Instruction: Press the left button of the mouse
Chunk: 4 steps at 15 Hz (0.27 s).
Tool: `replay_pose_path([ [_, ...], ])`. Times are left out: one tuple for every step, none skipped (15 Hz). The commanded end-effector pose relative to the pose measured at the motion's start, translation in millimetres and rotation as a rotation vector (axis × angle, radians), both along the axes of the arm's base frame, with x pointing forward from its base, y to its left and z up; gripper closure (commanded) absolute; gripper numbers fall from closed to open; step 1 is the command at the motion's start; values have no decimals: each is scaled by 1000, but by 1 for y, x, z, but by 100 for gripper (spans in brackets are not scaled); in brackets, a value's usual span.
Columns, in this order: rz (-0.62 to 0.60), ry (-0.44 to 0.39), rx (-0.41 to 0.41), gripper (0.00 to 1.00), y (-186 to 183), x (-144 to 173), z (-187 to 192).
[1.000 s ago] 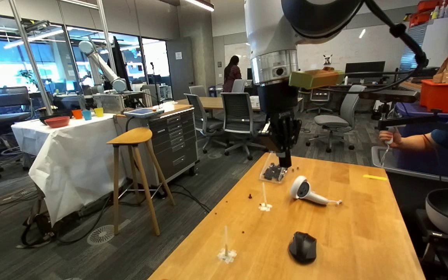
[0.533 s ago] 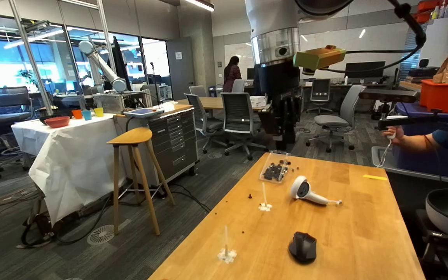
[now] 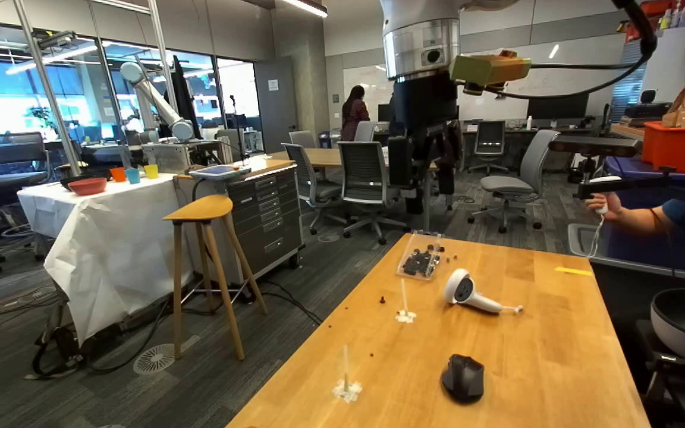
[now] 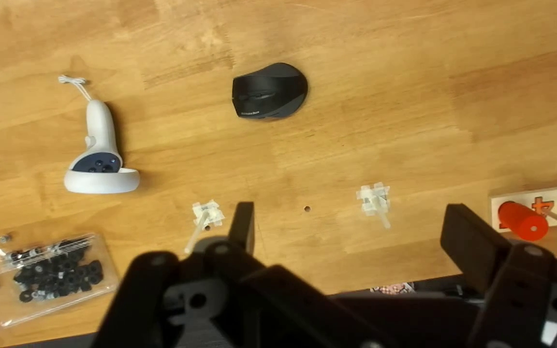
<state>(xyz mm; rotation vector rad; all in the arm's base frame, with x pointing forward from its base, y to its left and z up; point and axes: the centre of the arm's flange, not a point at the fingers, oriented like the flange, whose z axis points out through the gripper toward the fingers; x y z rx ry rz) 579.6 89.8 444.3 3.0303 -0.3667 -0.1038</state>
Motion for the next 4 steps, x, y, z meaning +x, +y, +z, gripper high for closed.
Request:
replay_pose_path([
  [13,75,29,0,2,-3,13],
  [4,27,5,0,1,-3,-1],
  [3,48,10,0,1,-5,-1],
  [4,57,12,0,1,-6,-1],
])
